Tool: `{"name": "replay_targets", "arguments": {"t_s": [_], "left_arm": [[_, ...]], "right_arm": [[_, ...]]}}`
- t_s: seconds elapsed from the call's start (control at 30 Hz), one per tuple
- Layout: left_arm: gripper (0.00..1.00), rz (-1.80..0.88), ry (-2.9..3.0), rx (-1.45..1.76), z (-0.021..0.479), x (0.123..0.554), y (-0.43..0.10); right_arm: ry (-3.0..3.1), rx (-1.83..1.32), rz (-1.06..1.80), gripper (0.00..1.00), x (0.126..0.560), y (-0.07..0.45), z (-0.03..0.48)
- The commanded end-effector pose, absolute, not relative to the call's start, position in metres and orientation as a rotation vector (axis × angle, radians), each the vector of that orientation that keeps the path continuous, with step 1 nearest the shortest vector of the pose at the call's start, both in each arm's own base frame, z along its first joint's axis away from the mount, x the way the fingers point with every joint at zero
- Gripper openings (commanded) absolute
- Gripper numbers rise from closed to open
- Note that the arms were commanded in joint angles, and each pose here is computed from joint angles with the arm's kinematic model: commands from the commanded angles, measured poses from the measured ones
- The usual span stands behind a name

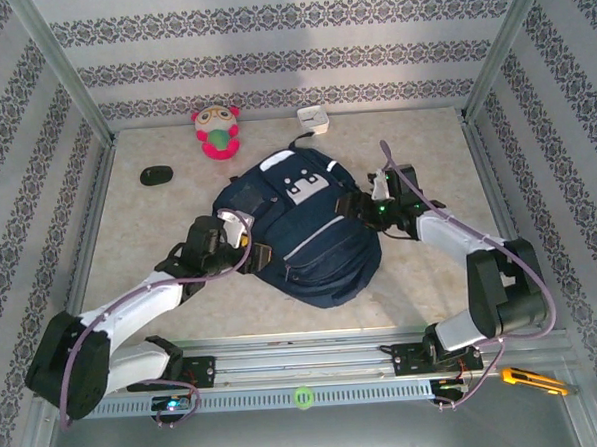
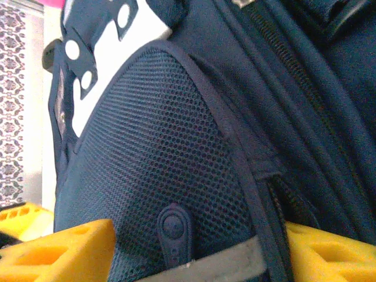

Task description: Pack books, pencil case, and school supplies into a backpack

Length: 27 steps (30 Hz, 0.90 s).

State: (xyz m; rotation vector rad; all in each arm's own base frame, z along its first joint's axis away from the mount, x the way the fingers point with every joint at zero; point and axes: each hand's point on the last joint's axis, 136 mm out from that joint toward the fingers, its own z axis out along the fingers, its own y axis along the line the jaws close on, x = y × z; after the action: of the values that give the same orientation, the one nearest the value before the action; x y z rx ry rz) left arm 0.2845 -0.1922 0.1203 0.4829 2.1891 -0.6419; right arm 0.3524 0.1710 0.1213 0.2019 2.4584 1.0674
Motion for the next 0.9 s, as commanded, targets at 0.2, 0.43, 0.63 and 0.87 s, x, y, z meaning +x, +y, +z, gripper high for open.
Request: {"name": "replay_targets", "arguments": {"t_s": [0.2,0.43,0.63,0.87], "left_arm": [[0.76,-0.517,1.846,1.137,0.185,0.254,-0.209],[0.73,-0.402,1.62,1.695,0.172,0.238,-0.221],[0.74,-0.328,1.513,1.864,0.153,0.251,-0.231],[0.76,-0.246,1.404,1.88,0.14,0.275,-0.253]], "right_arm": [[2.431,0.02,0.891,0.68,0.336,0.149,0.164],[2.469,0.011,0.809,0.68,0.284,0.137,0.157],[2.41,-0.028,0.815,0.65,0.251,0.147,0.162],[2.417,-0.064,0.862,0.64,0.228,0.172,0.15]]}}
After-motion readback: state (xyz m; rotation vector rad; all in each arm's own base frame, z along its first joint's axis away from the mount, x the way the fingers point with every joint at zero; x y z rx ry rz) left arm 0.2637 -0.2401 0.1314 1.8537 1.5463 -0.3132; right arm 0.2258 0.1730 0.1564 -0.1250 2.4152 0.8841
